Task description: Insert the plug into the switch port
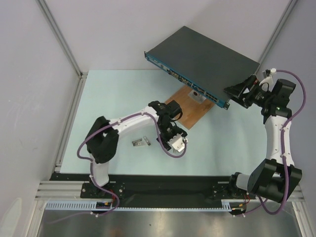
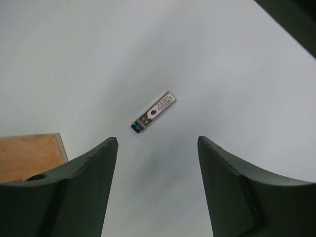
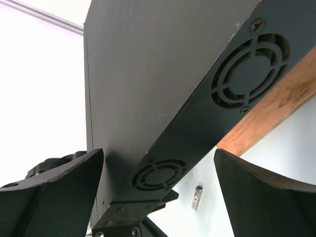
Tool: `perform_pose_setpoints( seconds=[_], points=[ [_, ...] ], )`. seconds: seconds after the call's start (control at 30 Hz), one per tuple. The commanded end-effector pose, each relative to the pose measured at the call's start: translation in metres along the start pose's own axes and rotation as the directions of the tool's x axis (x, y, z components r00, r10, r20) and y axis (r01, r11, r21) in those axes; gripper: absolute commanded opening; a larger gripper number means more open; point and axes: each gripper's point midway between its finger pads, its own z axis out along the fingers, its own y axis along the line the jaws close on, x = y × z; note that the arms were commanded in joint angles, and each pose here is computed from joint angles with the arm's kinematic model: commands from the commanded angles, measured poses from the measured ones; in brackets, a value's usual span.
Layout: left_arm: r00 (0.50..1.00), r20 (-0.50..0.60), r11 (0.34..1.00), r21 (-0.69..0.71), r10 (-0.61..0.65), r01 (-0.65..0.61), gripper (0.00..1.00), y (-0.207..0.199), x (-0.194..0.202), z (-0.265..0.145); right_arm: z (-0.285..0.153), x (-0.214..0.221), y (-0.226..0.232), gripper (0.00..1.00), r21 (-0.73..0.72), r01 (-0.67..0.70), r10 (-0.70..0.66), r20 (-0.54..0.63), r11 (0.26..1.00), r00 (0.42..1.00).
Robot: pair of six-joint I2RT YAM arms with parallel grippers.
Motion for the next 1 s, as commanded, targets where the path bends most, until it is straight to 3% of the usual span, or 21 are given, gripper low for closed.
perform_pose_setpoints(
  seconds=[0.0,0.3,0.5,0.83,0.97],
  points=[
    [0.971,0.042,0.972,0.029,0.234,-0.235,0.71,0.015,-0.008,0.004,-0.008,-0.01,0.014,1.0,-0.025,0.08,-0.079,0.01,0.997,0.997],
    [0.951,0.026,0.949,0.068,0.308,-0.309,0.65,0.026,0.018,0.043,-0.018,-0.019,0.028,1.0,-0.032,0.133,-0.132,0.032,0.991,0.991],
    [0.945,0.021,0.94,0.092,0.328,-0.328,0.54,0.026,0.029,0.056,-0.024,-0.019,0.032,1.0,-0.028,0.15,-0.149,0.035,0.988,0.988],
    [0.959,-0.016,0.933,0.238,0.283,-0.271,0.38,-0.003,0.054,0.067,-0.034,-0.022,0.034,1.0,-0.029,0.139,-0.137,0.042,0.99,0.99],
    [0.975,-0.028,0.94,0.272,0.222,-0.207,0.36,-0.018,0.057,0.061,-0.04,-0.025,0.039,1.0,-0.032,0.153,-0.151,0.052,0.988,0.987]
  ],
)
